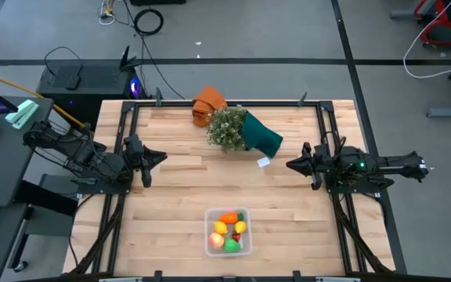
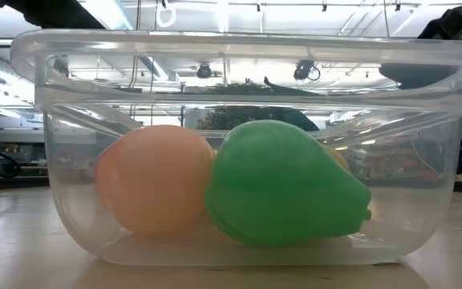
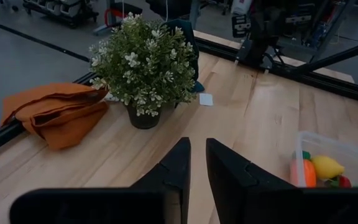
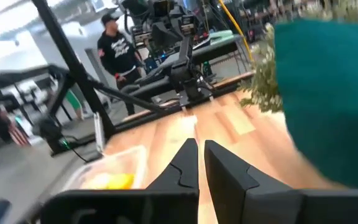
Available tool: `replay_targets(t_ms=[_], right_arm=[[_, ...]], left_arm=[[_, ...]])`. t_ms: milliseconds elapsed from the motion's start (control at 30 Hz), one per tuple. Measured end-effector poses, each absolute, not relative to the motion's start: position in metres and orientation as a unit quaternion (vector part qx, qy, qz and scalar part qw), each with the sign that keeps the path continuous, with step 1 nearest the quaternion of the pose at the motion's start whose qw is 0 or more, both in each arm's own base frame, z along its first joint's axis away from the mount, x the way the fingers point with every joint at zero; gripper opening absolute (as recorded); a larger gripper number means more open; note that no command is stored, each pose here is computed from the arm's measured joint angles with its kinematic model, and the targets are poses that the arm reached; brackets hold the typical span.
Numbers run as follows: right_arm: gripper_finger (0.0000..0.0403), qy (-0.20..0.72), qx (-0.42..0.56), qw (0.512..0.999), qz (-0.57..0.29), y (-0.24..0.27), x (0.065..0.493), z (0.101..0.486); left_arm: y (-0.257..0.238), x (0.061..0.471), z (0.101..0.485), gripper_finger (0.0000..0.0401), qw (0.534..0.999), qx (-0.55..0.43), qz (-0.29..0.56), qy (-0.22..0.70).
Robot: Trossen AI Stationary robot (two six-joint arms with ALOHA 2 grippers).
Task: Pick and placing Produce into tupperware
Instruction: Return to Home Position
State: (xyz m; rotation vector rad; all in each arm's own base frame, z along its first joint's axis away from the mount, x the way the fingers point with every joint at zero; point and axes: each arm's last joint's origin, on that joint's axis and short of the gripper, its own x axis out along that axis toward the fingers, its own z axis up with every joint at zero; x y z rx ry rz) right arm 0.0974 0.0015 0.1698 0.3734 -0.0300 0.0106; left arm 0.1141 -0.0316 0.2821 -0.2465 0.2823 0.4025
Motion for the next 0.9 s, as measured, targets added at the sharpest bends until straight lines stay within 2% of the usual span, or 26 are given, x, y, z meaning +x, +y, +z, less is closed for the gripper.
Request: replay_targets(t_ms=[200,467,700,900], right_arm=[[0.0000,0.000,0.146,0.989,0.005,0.0017,0.0993,0.1673],[0.0000,0.051,0.158,0.986,0.004,0.0022,0.1034,0.1626],[0.0000,0.054,0.163,0.985,0.000,0.0020,0.1042,0.1653],[0.0000,0.053,0.163,0.985,0.000,0.0020,0.1042,0.1657]], left_arm=[[-0.0316,0.1141,0.2821,0.0063,0.961,-0.133,0.200,0.137],[-0.0317,0.1142,0.2822,0.0058,0.961,-0.136,0.200,0.136],[-0.0317,0.1147,0.2838,0.0055,0.957,-0.167,0.206,0.121],[-0.0267,0.1117,0.2855,0.0039,0.959,-0.085,0.244,0.117]])
